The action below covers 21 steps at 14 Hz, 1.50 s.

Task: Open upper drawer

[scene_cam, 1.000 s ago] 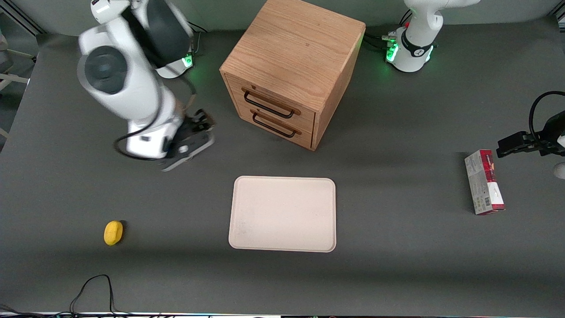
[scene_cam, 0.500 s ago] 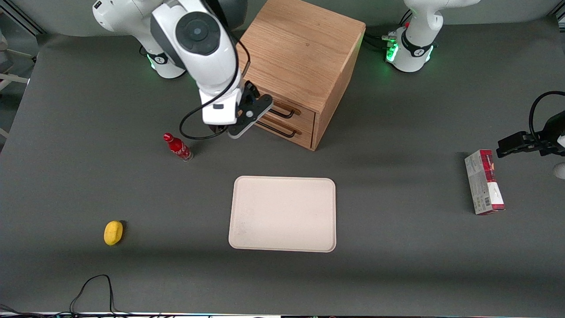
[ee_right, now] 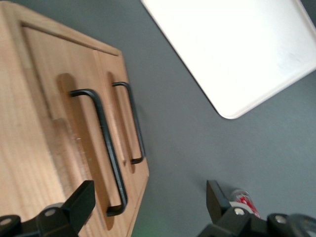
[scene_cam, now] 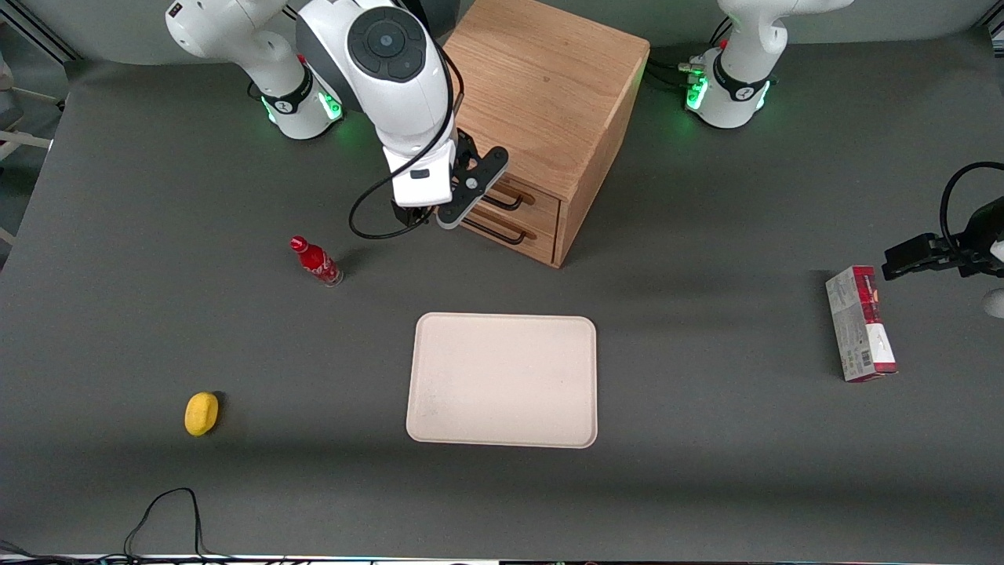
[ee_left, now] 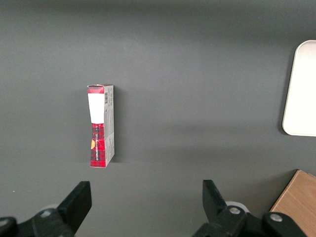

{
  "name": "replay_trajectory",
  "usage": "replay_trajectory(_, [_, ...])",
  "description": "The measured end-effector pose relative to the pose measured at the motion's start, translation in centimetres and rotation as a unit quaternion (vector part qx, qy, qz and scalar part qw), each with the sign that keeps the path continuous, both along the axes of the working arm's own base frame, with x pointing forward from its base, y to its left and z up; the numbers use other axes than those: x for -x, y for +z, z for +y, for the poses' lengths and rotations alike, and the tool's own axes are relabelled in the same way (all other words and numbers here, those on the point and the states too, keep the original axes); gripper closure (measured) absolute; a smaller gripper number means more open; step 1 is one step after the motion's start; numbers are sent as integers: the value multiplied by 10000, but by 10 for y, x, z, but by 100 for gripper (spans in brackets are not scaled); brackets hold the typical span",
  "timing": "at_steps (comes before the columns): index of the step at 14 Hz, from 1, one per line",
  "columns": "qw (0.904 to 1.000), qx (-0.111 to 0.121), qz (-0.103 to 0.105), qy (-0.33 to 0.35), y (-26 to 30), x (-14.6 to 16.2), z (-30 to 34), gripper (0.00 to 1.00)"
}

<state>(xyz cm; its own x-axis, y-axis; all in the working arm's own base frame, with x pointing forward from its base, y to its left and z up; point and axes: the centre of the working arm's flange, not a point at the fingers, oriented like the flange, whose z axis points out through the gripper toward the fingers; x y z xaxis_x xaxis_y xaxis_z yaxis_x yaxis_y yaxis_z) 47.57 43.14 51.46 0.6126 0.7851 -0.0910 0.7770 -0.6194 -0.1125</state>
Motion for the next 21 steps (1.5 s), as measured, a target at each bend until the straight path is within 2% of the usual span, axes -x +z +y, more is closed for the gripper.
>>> replay_trajectory(1, [9998, -127, 85, 94, 1, 1, 1, 0])
replay_trajectory(3, [9994, -236, 162, 180, 2, 2, 2, 0])
replay_trajectory(8, [9993, -196, 252, 189, -13, 3, 0, 0])
replay_trajectory(21, [9993, -285, 84, 223, -92, 15, 1, 0])
